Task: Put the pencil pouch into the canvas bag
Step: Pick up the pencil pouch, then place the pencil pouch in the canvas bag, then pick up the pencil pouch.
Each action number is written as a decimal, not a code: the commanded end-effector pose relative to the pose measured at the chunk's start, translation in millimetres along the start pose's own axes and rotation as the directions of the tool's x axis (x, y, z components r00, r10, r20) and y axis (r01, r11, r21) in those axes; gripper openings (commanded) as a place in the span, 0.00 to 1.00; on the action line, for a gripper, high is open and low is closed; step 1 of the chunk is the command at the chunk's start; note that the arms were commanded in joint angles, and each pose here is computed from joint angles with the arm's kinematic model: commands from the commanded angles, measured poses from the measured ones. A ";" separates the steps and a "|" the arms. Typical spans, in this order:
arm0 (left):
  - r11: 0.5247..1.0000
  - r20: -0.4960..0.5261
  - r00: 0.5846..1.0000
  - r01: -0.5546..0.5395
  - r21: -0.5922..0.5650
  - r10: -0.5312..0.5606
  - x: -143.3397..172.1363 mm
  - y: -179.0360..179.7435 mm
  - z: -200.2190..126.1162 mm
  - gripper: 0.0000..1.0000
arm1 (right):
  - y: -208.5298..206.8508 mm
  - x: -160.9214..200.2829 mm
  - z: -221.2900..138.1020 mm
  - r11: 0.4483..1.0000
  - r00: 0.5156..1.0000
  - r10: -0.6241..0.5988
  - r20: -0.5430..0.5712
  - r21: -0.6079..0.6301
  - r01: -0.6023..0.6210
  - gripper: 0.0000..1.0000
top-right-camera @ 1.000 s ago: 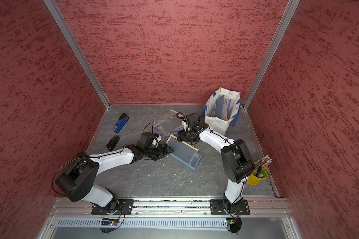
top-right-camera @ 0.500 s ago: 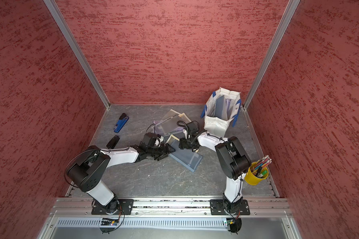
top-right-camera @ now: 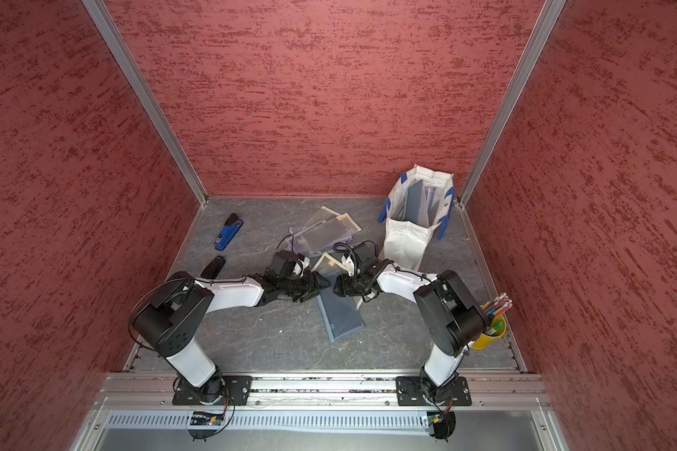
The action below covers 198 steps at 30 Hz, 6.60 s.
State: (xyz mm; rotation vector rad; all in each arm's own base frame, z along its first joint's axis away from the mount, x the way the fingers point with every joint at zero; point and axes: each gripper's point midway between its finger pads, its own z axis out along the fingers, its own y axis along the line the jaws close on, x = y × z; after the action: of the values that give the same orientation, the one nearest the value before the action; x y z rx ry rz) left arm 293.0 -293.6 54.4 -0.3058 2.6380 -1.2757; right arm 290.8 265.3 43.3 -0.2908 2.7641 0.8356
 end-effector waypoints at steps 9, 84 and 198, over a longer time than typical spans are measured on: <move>1.000 0.010 1.000 0.000 0.013 0.000 -1.9 3.6 -7.7 0.58 | 36.6 -13.2 -3.7 0.990 0.998 -0.018 0.066 -0.140 0.027 0.39; 0.867 0.233 0.838 -0.496 -0.048 0.493 -43.8 -168.6 -130.5 0.99 | -78.4 -297.0 -398.1 0.890 0.690 -0.174 0.702 0.413 -0.196 0.00; 0.999 0.030 0.999 -0.016 0.034 0.015 -22.0 -3.3 12.0 0.66 | -0.1 -35.0 10.1 0.984 0.990 0.134 0.032 -0.119 -0.130 0.55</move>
State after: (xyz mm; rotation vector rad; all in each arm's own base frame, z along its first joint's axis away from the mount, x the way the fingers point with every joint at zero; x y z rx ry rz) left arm 311.5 -295.2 45.2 -0.2957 2.6238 -1.2611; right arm 336.3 258.3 36.7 -0.1034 2.7393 0.9210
